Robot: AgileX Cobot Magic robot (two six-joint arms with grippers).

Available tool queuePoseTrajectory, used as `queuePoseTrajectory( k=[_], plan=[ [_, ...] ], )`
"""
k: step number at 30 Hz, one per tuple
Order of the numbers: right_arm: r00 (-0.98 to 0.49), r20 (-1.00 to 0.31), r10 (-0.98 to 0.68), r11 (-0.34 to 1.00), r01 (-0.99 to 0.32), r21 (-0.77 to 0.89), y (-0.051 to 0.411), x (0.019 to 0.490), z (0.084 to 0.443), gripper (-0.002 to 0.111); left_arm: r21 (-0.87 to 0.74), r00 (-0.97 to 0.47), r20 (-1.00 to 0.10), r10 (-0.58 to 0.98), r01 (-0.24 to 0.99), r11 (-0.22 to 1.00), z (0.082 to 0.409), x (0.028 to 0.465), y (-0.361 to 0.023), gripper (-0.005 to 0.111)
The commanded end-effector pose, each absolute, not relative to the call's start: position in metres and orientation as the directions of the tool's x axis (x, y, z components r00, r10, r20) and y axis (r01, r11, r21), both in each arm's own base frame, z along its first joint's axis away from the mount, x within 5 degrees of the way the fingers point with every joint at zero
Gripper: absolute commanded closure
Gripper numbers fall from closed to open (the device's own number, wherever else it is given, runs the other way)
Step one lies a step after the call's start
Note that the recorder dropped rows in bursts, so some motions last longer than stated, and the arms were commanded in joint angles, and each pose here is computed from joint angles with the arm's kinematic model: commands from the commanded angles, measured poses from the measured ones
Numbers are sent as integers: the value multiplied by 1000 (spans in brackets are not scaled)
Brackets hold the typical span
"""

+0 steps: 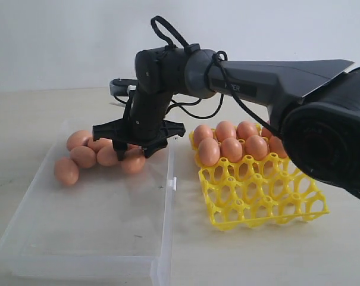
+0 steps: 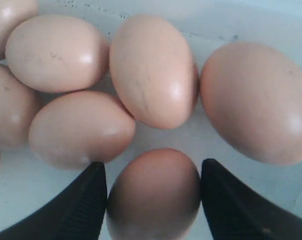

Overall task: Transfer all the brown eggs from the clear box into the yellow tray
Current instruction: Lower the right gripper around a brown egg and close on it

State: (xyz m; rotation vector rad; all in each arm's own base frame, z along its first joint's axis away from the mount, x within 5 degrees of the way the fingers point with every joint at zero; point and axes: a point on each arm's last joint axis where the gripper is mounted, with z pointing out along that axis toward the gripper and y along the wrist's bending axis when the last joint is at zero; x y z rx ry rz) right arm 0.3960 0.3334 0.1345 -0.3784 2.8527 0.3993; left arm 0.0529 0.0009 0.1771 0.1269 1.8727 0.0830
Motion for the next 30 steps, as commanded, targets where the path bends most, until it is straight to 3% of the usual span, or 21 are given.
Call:
queuePoseTrajectory(
  k=[1,14,26,29,30],
  plan=[
    [-950,-202,-238,938,-278,206,331,394,118,54,116,-282,-951,125,48,992,179,53,1,107],
    [-936,-212,-281,930,-320,180,329,395,116,54,116,-282,-951,125,48,992,179,53,1,107],
    [-907,-298,-298,920,-356,165,332,403,127,55,116,-282,-951,125,48,992,179,53,1,107],
    [-887,-317,-336,903,-399,159,334,403,131,69,116,-282,-951,125,48,992,179,53,1,107],
    [-881,-319,-349,897,-412,157,334,403,131,82,116,-282,-951,125,48,992,179,53,1,107]
  ],
)
